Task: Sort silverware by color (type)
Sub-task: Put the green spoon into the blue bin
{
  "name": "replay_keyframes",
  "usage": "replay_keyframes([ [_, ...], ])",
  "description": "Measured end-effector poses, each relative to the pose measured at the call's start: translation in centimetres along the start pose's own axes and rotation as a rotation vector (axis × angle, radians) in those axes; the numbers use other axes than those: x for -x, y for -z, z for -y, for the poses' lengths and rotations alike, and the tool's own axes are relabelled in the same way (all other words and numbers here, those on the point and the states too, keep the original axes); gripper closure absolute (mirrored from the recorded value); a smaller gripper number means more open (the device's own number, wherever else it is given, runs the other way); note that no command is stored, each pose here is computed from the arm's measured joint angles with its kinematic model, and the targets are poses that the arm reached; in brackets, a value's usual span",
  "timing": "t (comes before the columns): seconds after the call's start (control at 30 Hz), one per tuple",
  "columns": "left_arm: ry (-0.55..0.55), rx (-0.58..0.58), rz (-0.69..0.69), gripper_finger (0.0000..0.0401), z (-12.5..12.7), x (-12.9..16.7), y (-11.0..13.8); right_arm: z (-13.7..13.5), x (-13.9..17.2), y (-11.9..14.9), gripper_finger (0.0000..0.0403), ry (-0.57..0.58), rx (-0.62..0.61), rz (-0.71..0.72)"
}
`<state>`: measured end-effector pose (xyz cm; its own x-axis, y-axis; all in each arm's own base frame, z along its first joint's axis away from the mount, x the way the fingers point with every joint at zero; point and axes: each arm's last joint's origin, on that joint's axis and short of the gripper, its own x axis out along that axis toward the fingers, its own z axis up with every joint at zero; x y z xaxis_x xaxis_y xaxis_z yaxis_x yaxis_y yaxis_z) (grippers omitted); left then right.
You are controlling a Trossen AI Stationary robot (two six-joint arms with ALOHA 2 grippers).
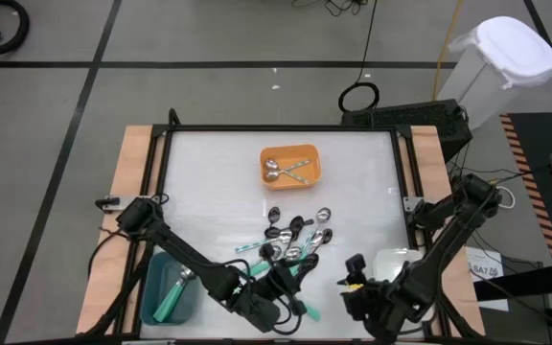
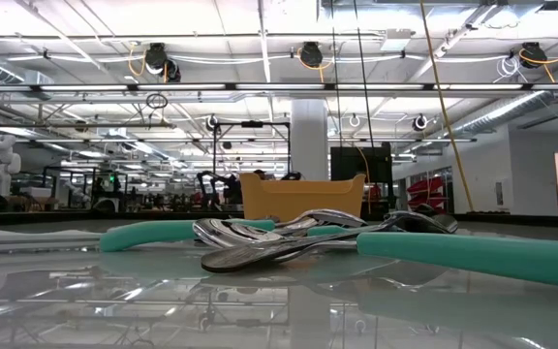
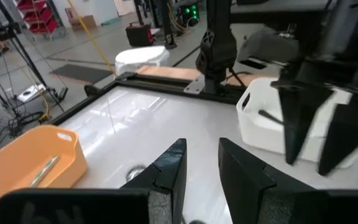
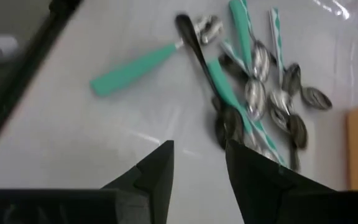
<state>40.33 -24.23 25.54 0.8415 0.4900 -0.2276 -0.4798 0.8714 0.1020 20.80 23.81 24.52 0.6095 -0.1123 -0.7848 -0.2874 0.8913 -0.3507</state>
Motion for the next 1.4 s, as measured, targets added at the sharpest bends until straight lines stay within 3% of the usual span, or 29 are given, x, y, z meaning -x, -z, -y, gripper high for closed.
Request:
replay_keyframes([
  [0.57, 0.206, -0.089, -0.223, 0.0306, -0.1, 0.2, 2.0, -0.7, -3.5, 1.4, 0.0264, 0.055, -0.002, 0.152],
  [0.87, 0.140, -0.020, -0.336, 0.0306, -1.1, -0.3, 3.1, -0.3, -4.4, 2.2, 0.0264, 0.083, 0.049, 0.129],
  [1.27, 0.148, -0.018, -0.467, 0.0305, -0.9, -1.4, 5.8, 0.6, -5.0, 1.8, 0.0264, 0.105, 0.083, 0.119],
  [1.4, 0.115, 0.018, -0.489, 0.0285, -1.2, -1.7, 6.0, 0.7, -5.0, 1.9, 0.0264, 0.105, 0.083, 0.115],
])
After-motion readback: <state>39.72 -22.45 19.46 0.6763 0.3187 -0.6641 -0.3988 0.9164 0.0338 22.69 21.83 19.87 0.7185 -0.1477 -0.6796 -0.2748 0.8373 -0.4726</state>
